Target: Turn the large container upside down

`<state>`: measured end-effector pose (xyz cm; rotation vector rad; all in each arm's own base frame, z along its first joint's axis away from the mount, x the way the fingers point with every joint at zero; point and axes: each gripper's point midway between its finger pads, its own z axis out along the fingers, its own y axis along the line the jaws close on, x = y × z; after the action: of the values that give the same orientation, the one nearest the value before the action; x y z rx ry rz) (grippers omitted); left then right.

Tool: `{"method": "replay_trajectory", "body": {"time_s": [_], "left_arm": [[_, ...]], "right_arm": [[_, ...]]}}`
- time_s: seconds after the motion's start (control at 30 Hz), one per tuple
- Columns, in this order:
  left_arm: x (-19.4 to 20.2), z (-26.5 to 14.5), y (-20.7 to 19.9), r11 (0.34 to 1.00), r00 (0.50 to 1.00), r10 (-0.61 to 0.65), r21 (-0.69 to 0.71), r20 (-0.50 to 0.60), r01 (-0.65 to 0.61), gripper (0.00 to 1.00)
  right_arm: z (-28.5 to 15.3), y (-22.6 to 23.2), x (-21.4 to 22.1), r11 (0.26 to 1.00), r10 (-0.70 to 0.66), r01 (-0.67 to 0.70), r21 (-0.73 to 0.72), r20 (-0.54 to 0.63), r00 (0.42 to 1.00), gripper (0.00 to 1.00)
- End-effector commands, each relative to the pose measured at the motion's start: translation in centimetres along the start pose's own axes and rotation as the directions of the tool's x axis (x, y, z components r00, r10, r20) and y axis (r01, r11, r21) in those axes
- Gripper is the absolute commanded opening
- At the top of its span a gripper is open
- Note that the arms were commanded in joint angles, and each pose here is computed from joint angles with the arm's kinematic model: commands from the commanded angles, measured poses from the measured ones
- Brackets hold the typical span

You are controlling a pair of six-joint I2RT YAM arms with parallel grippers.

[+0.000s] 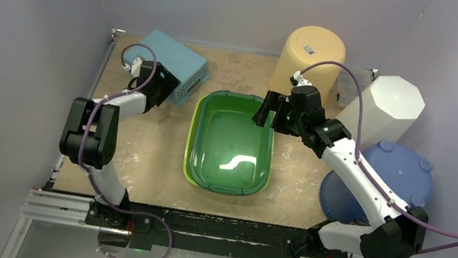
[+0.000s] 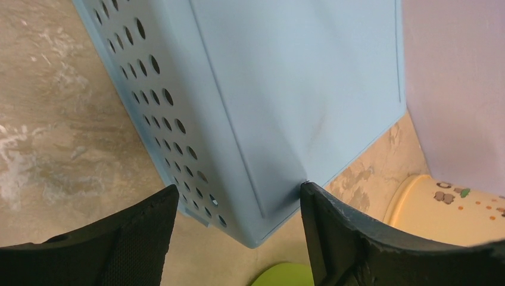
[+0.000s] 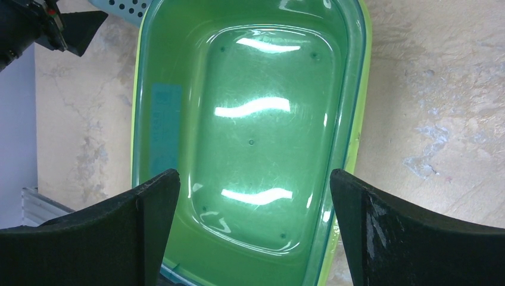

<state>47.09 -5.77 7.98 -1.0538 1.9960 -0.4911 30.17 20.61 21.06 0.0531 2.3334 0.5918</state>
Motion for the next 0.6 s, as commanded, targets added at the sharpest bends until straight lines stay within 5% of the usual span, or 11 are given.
{"method": "replay_trajectory", "body": {"time_s": [0.0, 0.2, 0.33, 0.57], "left_arm": [[0.2, -1.9, -2.0, 0.996, 0.997, 0.079, 0.043, 0.026, -0.080, 0.73], [-0.8, -4.5, -3.4, 0.969, 0.965, 0.247, 0.007, 0.089, -0.249, 0.73], [-2.2, -5.9, -6.4, 0.902, 0.898, 0.422, 0.042, 0.120, -0.430, 0.77], [-1.3, -1.9, -12.1, 0.611, 0.616, 0.787, 0.108, 0.025, -0.784, 0.77]], "right_arm": [[-1.4, 0.5, -1.2, 1.000, -0.014, 0.014, -0.014, 0.051, 0.999, 0.98], [-1.4, 0.3, -1.1, 1.000, -0.015, 0.016, -0.010, 0.052, 0.999, 0.99], [-1.2, 0.4, -1.1, 1.000, -0.017, 0.017, -0.011, 0.045, 0.999, 0.99], [-1.3, 0.6, -1.5, 1.000, -0.019, 0.020, -0.015, 0.054, 0.998, 0.99]]}}
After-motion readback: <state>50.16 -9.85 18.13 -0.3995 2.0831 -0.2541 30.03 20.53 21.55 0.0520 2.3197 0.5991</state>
